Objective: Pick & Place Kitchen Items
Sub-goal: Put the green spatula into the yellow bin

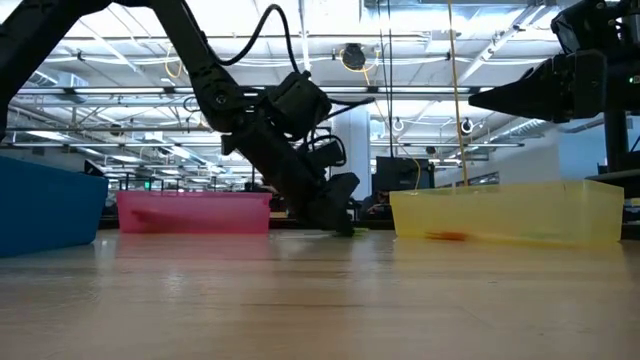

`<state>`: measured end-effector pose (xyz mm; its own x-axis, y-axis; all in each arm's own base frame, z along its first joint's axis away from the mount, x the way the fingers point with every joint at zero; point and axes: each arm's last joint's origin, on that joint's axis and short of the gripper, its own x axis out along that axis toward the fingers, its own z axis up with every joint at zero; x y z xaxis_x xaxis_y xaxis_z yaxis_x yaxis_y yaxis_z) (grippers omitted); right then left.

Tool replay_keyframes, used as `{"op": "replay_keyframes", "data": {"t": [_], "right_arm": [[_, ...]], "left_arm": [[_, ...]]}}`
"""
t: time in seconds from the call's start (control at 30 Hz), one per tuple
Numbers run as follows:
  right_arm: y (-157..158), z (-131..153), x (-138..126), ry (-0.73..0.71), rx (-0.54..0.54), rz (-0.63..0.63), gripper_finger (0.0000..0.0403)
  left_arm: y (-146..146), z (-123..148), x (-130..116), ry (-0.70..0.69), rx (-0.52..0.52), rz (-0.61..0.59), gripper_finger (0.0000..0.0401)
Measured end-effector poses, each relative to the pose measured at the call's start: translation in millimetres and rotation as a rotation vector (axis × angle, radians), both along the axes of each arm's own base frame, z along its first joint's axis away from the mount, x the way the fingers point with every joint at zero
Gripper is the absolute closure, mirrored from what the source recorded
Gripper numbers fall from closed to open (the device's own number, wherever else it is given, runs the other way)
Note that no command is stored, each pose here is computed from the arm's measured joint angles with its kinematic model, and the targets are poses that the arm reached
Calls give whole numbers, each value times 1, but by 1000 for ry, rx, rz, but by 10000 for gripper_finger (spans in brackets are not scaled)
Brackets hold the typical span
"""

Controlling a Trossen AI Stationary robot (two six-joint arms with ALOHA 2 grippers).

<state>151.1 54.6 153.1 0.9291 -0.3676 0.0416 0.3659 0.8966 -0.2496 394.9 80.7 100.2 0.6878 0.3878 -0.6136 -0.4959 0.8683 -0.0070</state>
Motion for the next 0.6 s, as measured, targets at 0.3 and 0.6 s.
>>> {"op": "replay_keyframes", "data": {"t": [0.3,0.6], "right_arm": [[0,0,0,0,0,0,232],[0,0,0,0,0,0,232]], "left_arm": [[14,-2,-6,18,-61,69,187],[21,-1,-7,2,-108,49,333]]}}
